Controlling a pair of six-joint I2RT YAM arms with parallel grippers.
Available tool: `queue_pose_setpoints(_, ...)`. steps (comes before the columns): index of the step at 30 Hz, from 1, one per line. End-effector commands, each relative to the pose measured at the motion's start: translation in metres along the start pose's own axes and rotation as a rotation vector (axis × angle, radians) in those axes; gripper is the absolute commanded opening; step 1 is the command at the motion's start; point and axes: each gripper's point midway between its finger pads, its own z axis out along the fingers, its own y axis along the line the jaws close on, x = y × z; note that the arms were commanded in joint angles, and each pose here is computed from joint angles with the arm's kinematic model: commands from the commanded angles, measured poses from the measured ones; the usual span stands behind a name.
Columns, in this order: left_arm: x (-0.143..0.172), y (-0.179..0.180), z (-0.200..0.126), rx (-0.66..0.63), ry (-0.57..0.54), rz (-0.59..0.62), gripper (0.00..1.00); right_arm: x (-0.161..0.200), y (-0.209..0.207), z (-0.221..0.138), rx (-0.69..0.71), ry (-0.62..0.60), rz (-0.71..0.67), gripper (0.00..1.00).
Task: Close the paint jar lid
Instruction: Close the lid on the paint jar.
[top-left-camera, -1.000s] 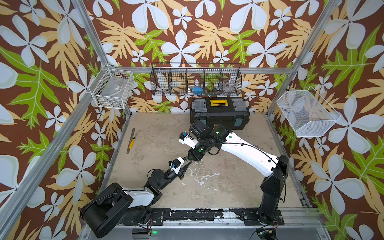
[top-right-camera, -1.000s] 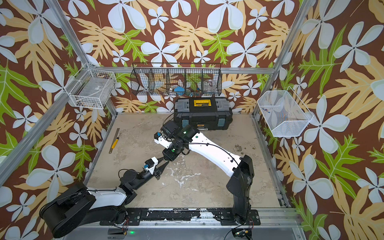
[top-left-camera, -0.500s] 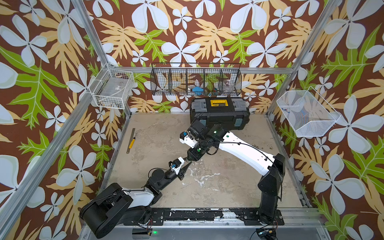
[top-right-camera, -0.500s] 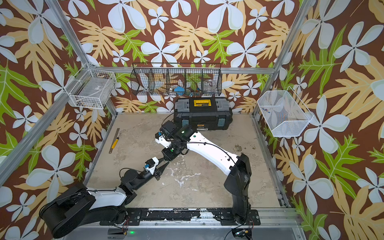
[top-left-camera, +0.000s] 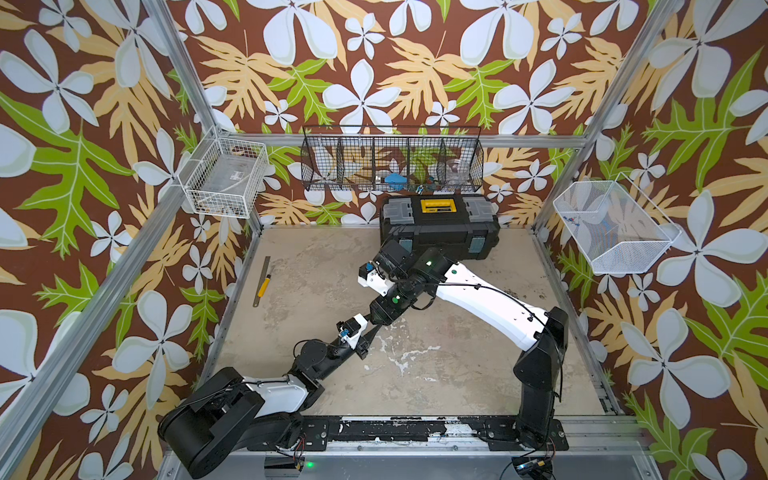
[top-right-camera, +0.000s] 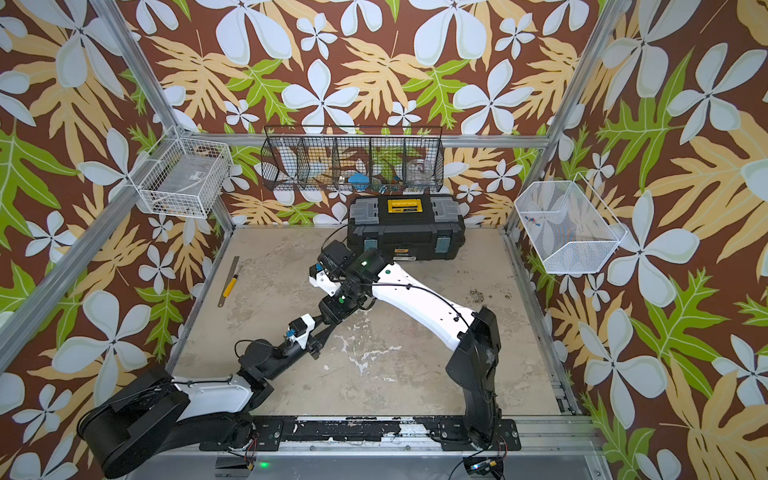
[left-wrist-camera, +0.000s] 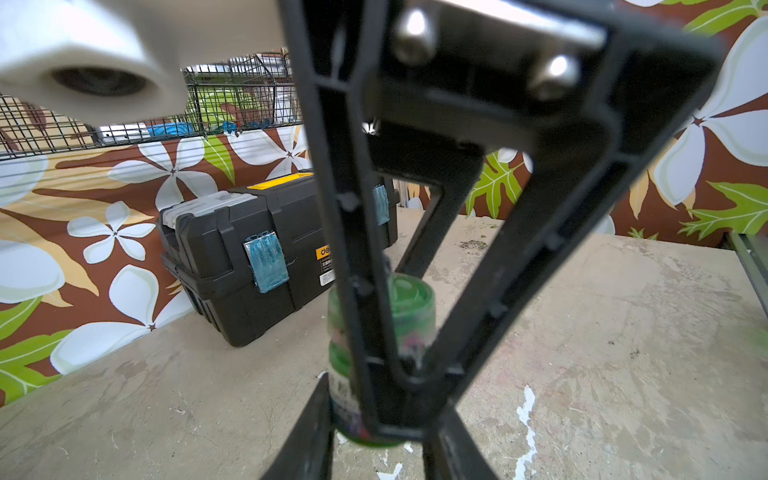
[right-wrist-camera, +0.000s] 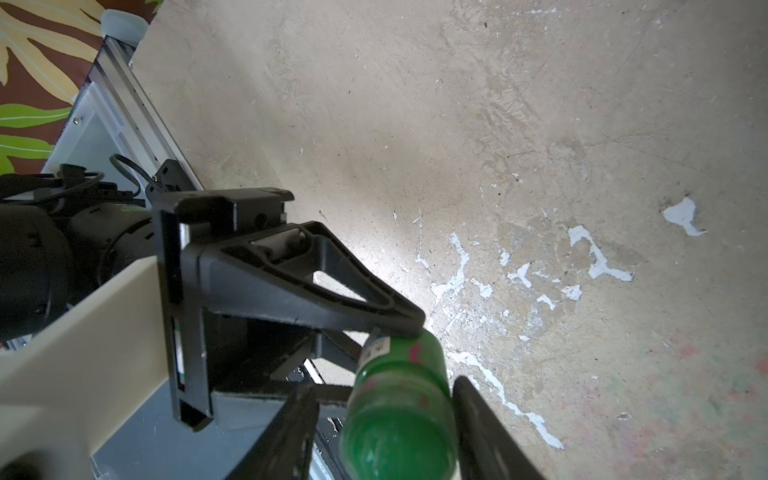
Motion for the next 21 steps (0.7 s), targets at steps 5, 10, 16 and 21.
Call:
queue_pose_setpoints(5, -0.012, 0.002, 0.0, -0.006, -0.045, 0.008, 0.22, -0.01, 0.001, -0.016, 0.017, -0.047, -0.018, 0.73)
queue_pose_setpoints(10, -0.012, 0.001, 0.0, 0.0, -0.046, 0.007, 0.22, -0.028, -0.006, -0.045, 0.02, -0.151, -0.042, 0.82)
queue_pose_setpoints(16, -0.013, -0.003, 0.001, 0.023, -0.05, -0.004, 0.22, -0.045, 0.001, -0.092, -0.154, -0.398, -0.177, 0.83)
queue_pose_setpoints(21, -0.014, -0.007, 0.001, 0.046, -0.054, -0.012, 0.22, -0.032, 0.016, -0.108, -0.208, -0.595, -0.492, 0.86)
